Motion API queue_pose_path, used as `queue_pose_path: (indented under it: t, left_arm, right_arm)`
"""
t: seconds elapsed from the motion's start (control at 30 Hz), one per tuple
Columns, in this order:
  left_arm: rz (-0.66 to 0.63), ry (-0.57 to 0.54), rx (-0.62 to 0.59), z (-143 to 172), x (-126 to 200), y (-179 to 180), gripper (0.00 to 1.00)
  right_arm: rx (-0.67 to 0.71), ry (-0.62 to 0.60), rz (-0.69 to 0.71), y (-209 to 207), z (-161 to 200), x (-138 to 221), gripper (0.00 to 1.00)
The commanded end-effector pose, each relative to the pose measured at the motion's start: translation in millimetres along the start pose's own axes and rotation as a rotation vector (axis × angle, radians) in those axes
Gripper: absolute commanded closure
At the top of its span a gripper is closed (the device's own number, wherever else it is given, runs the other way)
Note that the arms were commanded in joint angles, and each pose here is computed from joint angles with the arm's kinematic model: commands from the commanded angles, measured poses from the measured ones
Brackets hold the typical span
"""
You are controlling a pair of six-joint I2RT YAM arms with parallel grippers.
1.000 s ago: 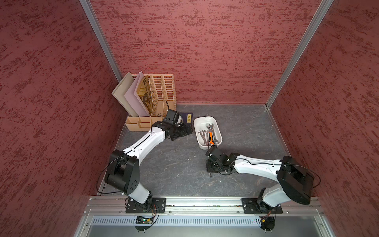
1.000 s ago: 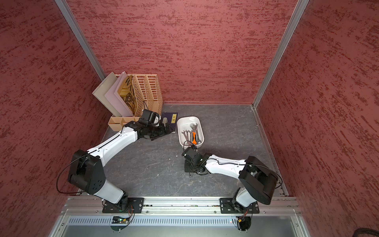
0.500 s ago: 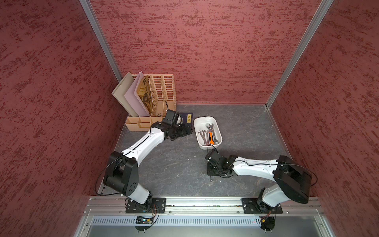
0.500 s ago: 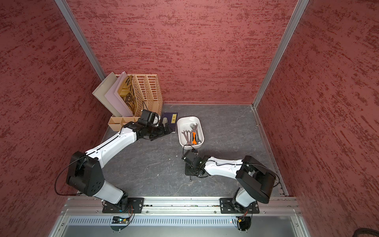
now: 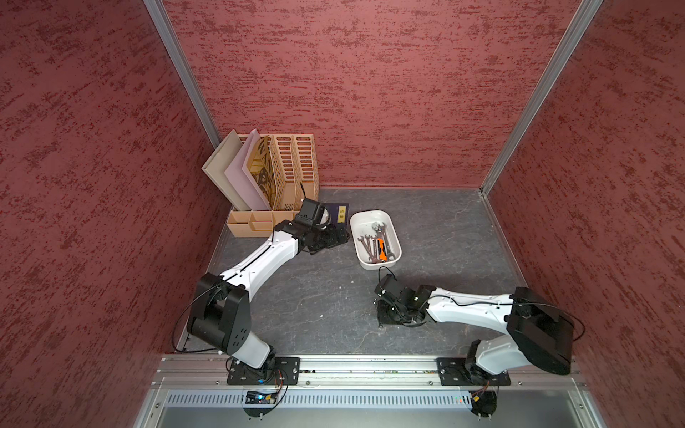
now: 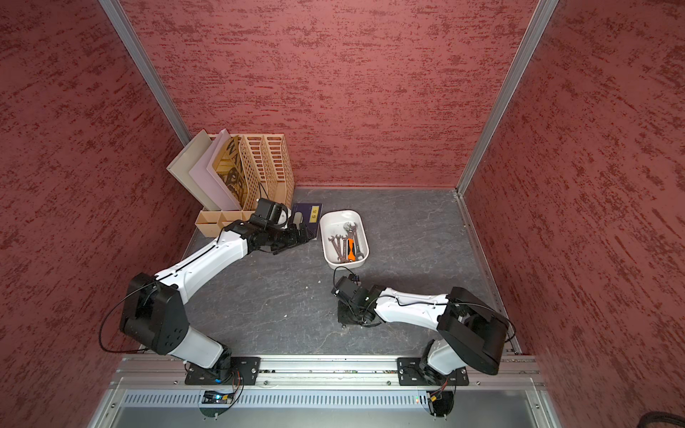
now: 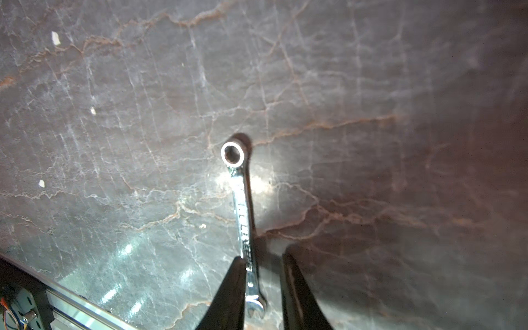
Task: Take out the wrench from the storage box
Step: Place the wrench at the center of the board, then pick up the wrench from the storage box.
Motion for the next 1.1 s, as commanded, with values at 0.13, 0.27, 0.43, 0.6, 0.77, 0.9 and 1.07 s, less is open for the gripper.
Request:
queue_pose_path:
  t: [0.13, 0.27, 0.43, 0.6, 0.77, 0.9, 1.07]
  left_arm:
    - [0.037, 0.014, -0.03, 5, 1, -14, 0.0]
    - [0.053, 0.051, -0.017, 6, -3, -21, 0.0]
    - [0.048, 0.051, -0.014, -5, -3, -24, 0.0]
    - [0.055, 0.055, 0.0, -18, -3, -26, 0.0]
    - [0.048, 0.048, -0.006, -25, -7, -25, 0.0]
    - [0.029, 0.055, -0.004, -25, -14, -17, 0.0]
    - [0.029, 0.071, 0.01, -23, -21, -10, 0.0]
  right_arm:
    - [0.179, -0.138, 0.148, 9, -30, 56, 0.72]
    - [0.286, -0.259, 0.188, 27, -74, 86, 0.69]
    - [0.308, -0.262, 0.169, 41, -137, 90, 0.68]
    - [0.262, -0.238, 0.162, 46, -199, 81, 0.69]
    - [0.216, -0.207, 0.203, 33, -242, 62, 0.71]
    - [0.187, -0.185, 0.284, 13, -261, 48, 0.71]
    - [0.154, -0.145, 0.294, 3, -270, 28, 0.63]
Point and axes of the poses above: each gripper's point midway between its finger pads, its own x axis back along the fingers, its own y axis along the line the jaws close on, z = x × y, the point moved 4 cm from there along x, back along the fingers, and after that the axes turned 1 degree about x, right-handed, at the moved point
